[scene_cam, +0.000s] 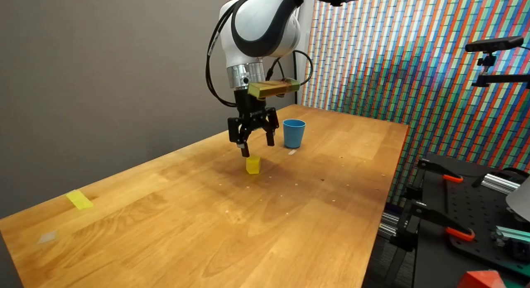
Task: Place the yellow block inside the blue cup
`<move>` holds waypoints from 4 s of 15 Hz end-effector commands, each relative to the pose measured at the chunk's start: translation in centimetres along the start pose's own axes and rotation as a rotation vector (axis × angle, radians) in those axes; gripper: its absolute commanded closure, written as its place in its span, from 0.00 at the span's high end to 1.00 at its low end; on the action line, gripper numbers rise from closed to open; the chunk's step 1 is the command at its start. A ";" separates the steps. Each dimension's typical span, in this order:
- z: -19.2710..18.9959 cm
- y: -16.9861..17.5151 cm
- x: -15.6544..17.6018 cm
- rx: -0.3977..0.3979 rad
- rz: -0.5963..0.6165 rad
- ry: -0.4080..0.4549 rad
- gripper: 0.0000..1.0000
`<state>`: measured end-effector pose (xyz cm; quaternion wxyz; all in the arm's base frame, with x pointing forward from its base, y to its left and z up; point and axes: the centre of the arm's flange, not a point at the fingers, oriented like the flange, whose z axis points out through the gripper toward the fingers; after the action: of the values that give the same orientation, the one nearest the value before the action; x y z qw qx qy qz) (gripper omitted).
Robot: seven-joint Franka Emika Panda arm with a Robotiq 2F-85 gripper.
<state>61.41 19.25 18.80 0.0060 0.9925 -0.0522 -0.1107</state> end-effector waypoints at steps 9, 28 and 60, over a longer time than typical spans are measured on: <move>2.4 -0.7 2.7 -0.063 0.010 -0.017 0.35; -10.6 21.2 0.2 0.083 0.626 0.041 0.18; -23.1 18.1 -5.8 0.100 0.334 0.219 1.00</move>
<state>59.00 1.88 42.97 -0.0195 0.9752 -0.2204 0.0030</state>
